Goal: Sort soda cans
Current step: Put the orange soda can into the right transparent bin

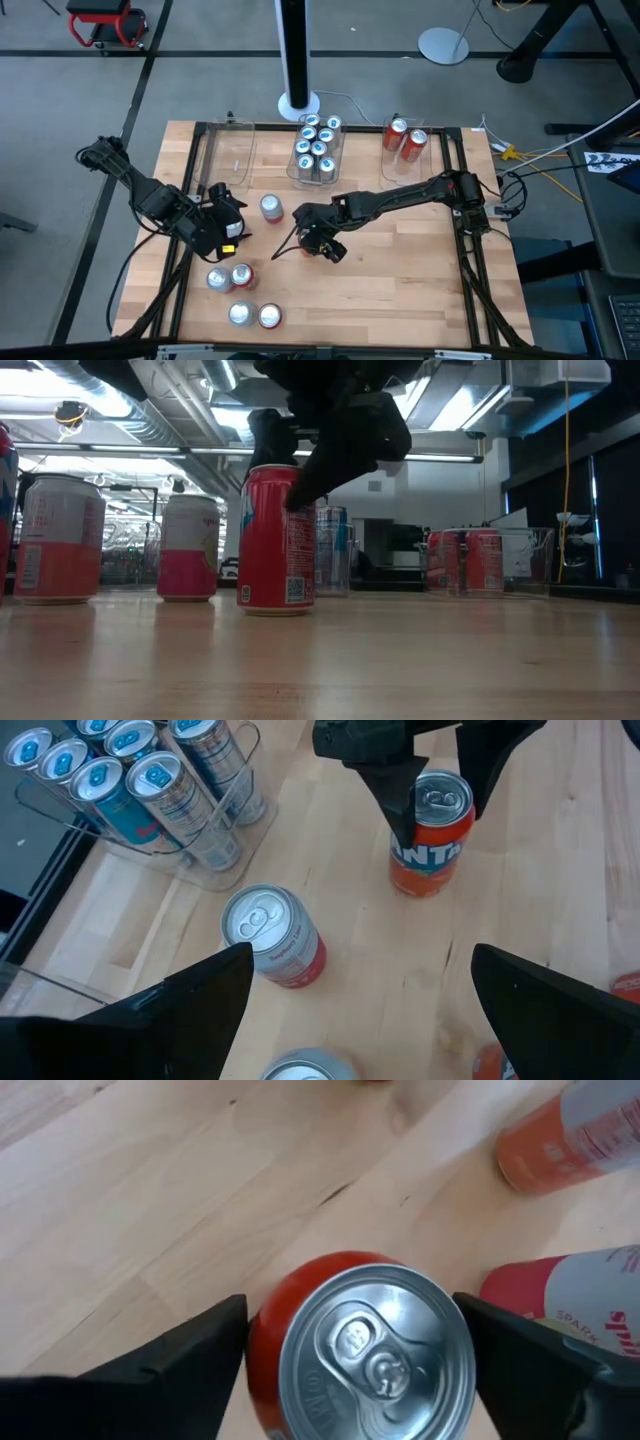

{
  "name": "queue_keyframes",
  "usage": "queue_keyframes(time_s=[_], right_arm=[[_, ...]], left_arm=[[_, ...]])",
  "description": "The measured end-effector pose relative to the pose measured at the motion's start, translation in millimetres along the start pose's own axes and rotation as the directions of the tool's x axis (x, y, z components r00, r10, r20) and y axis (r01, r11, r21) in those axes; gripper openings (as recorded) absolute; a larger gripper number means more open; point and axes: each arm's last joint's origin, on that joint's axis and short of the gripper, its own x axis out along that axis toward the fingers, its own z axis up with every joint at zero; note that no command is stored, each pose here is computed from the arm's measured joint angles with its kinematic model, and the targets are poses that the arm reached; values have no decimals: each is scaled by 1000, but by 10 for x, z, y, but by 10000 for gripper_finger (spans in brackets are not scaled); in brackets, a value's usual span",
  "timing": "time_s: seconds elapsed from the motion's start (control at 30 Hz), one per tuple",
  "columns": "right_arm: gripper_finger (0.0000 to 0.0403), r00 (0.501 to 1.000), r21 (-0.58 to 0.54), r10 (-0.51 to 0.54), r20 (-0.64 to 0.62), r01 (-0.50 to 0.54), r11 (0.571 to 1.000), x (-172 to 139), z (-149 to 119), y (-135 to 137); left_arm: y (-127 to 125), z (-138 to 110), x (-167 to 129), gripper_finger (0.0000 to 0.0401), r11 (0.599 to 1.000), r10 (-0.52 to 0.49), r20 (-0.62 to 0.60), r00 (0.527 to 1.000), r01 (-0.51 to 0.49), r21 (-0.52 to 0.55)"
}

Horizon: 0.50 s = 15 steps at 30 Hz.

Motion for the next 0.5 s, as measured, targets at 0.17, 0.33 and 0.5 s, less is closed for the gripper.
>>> queue_keyframes(time_s=[0.17, 0.33, 0.5], right_arm=[[293, 1000, -25, 1, -2, -1, 1000, 20, -2, -2], [284, 1000, -53, -5, -18, 4, 999, 3, -8, 0], [284, 999, -68, -1, -37, -2, 998, -39, -16, 12]], left_arm=[[0, 0, 0, 363, 1000, 0, 0, 1000, 0, -1], [0, 0, 0, 363, 1000, 0, 0, 1000, 0, -2], [0, 0, 0, 363, 1000, 0, 0, 1000, 0, 0]])
